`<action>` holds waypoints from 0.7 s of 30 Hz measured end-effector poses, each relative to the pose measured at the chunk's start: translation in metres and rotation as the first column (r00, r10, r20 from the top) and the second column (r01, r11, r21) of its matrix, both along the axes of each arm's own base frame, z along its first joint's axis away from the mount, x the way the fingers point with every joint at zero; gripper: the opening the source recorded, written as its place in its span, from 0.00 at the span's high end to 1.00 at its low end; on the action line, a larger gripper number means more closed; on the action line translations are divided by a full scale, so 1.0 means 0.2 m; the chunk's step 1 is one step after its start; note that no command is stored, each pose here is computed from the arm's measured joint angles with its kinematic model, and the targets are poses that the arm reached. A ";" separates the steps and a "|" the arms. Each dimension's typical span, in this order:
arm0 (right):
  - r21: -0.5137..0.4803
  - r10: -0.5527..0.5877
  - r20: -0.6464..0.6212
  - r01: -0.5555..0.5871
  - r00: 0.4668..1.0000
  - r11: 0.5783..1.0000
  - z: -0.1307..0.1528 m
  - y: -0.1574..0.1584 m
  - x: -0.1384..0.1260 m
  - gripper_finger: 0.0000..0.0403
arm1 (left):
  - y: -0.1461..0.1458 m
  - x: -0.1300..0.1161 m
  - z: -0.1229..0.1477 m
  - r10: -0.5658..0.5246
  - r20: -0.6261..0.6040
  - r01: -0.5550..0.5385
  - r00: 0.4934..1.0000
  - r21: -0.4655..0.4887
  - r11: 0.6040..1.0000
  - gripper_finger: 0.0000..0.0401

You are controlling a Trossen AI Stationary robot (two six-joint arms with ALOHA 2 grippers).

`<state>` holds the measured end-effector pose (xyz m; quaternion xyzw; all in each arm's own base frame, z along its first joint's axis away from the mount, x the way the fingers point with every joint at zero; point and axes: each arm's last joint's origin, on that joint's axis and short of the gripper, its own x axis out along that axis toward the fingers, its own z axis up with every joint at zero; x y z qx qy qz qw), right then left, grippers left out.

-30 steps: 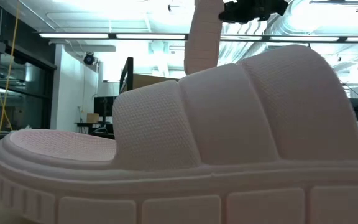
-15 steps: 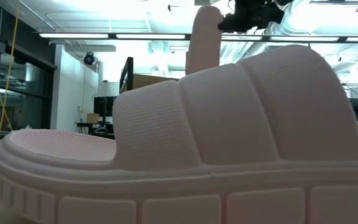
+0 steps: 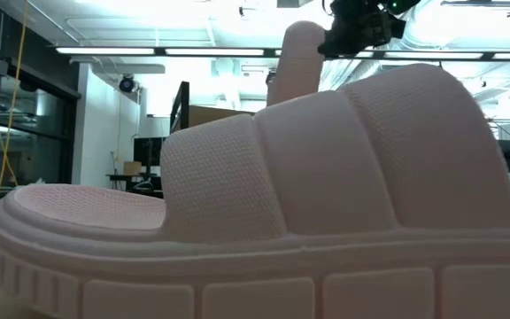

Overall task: Pick and place slides into the shelf
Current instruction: Put the pink slide on the shelf

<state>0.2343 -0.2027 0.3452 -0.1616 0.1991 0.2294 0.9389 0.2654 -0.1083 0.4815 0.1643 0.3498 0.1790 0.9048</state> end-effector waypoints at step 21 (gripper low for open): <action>0.071 -0.002 -0.186 0.015 0.983 0.997 -0.05 0.05 -0.06 0.87 | -0.01 0.01 0.01 -0.004 0.021 0.004 1.000 -0.019 1.000 0.61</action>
